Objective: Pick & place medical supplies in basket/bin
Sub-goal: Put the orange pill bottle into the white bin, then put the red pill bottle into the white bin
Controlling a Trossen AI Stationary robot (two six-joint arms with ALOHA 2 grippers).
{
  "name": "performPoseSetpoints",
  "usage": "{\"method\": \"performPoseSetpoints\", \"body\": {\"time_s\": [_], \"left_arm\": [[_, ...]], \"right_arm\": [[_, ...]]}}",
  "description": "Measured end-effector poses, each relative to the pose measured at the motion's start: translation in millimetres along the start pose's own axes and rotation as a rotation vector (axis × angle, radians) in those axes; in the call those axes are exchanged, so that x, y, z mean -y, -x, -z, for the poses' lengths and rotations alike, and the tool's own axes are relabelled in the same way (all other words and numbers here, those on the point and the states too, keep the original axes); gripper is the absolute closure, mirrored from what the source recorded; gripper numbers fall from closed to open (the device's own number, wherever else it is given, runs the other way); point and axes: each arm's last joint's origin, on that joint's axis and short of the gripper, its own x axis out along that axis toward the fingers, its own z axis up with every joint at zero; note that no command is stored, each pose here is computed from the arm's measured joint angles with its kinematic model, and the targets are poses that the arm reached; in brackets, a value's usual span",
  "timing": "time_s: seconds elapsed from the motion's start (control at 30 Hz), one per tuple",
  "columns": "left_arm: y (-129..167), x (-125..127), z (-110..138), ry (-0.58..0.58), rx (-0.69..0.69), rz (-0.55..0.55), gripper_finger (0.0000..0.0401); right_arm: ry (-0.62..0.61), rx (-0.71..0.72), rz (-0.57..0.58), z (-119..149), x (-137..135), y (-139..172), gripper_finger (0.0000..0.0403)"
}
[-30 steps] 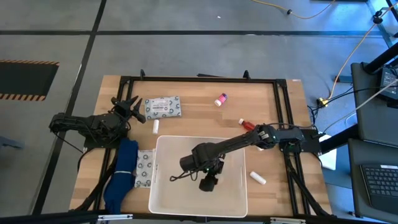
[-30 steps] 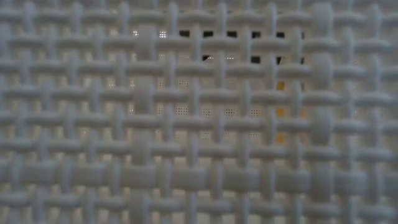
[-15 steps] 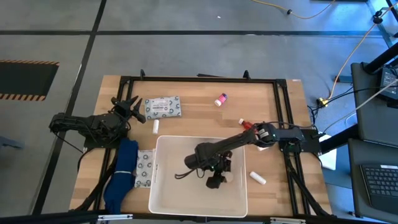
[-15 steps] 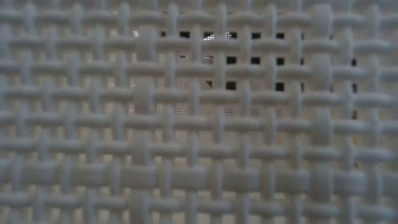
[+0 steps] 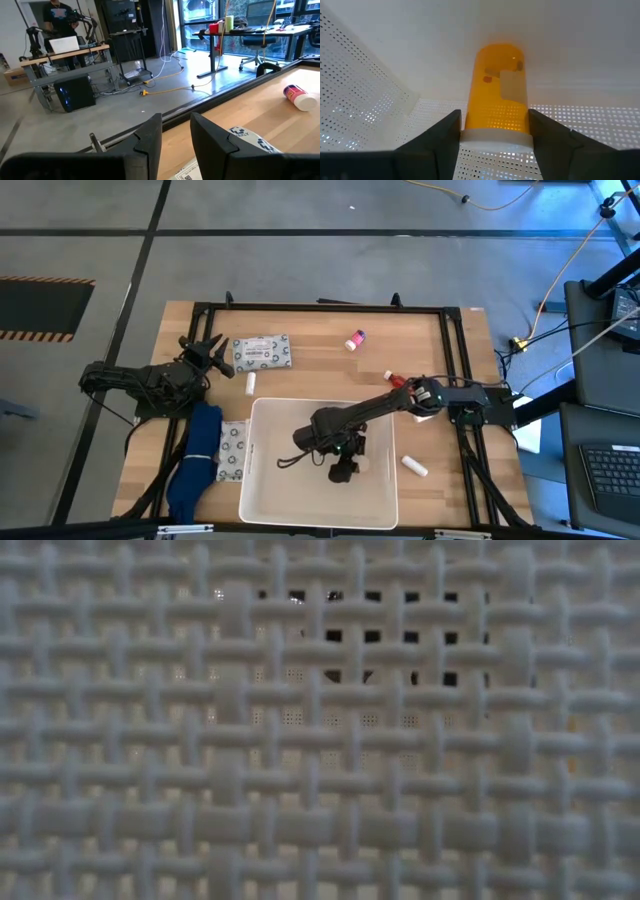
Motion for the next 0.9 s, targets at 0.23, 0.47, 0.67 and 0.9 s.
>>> {"method": "performPoseSetpoints", "body": {"time_s": [0.23,0.47,0.67,0.9], "left_arm": [[0,0,0,0.000,0.000,0.000,0.0303],[0,0,0,0.000,0.000,0.000,0.0303],[0,0,0,0.000,0.000,0.000,0.0303],[0,0,0,0.002,0.000,0.011,0.0303]], "right_arm": [[0.000,0.017,-0.006,-4,6,4,0.0156],[-0.018,0.020,0.011,-5,8,4,0.0090],[-0.082,0.022,0.024,-4,9,6,0.0073],[-0.116,0.078,0.068,4,8,16,0.0073]]}}
